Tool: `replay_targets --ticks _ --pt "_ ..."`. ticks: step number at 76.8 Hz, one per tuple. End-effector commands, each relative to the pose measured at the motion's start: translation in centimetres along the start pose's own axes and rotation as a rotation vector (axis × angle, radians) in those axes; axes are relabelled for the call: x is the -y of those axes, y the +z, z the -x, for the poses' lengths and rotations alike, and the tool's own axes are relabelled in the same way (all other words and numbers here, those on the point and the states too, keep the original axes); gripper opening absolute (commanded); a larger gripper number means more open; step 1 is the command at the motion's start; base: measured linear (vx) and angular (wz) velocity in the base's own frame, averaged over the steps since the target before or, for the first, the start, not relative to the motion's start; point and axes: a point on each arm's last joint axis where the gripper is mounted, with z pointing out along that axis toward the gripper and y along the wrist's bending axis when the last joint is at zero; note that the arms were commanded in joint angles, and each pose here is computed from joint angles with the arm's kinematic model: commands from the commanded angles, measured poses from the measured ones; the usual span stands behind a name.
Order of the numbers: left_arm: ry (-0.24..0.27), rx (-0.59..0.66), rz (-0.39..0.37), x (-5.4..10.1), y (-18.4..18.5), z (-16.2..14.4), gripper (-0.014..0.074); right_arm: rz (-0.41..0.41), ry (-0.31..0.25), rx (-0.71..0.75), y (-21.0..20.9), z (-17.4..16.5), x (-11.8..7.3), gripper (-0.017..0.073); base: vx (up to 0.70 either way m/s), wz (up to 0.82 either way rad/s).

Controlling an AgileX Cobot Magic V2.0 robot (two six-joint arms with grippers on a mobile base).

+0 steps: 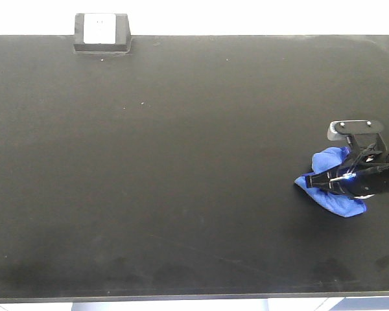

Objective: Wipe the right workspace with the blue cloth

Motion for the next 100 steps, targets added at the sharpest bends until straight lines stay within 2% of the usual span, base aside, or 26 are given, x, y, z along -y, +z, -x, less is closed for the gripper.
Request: replay_targets --ticks 1,13,22,29,41,53,62,66,75,81,83,91,100 --pt "-0.003 0.108 -0.016 0.1 -0.3 1.6 -0.0006 -0.003 -0.019 0.039 -0.7 0.7 -0.1 0.0175 0.00 0.00" --pt "-0.003 0.108 -0.016 0.1 -0.3 1.6 -0.0006 0.001 -0.023 0.064 -1.9 0.9 -0.2 0.0354 0.00 0.00" --pt "-0.003 0.108 -0.016 0.1 -0.3 1.6 -0.0006 -0.009 -0.031 0.154 -4.2 1.6 -0.3 0.0493 0.00 0.00" --pt "-0.003 0.108 -0.016 0.1 -0.3 1.6 -0.0006 -0.017 -0.039 0.242 -6.7 2.0 -0.5 0.0563 0.00 0.00" --pt "-0.003 0.108 -0.016 0.1 -0.3 1.6 -0.0006 -0.023 -0.058 0.406 -11.9 1.9 -1.1 0.0586 0.00 0.00" --pt "-0.003 0.108 -0.016 0.1 -0.3 1.6 -0.0006 -0.018 -0.080 0.568 -17.7 0.3 -1.9 0.0578 0.00 0.00" --pt "-0.003 0.108 -0.016 0.1 -0.3 1.6 -0.0006 -0.017 -0.108 0.703 -22.1 -2.1 -2.7 0.0527 0.00 0.00" --pt "-0.003 0.108 -0.016 0.1 -0.3 1.6 -0.0006 -0.015 -0.120 0.746 -23.6 -3.3 -3.0 0.0466 0.00 0.00" --pt "-0.003 0.108 -0.016 0.1 -0.3 1.6 -0.0006 -0.006 -0.127 0.841 -26.3 -5.9 -3.6 0.0231 0.00 0.00" --pt "-0.003 0.108 -0.016 0.1 -0.3 1.6 -0.0006 0.007 -0.115 0.875 -27.3 -7.1 -3.9 0.0015 0.00 0.00" --pt "-0.003 0.108 -0.016 0.1 -0.3 1.6 -0.0006 0.011 -0.110 0.880 -27.4 -7.4 -3.9 -0.0014 0.00 0.00" --pt "-0.003 0.108 -0.016 0.1 -0.3 1.6 -0.0006 0.026 -0.093 0.899 -28.0 -8.2 -4.1 -0.0010 0.00 0.00" --pt "-0.003 0.108 -0.016 0.1 -0.3 1.6 -0.0006 0.084 -0.061 0.887 -28.1 -8.8 -4.5 -0.0009 0.00 0.00"
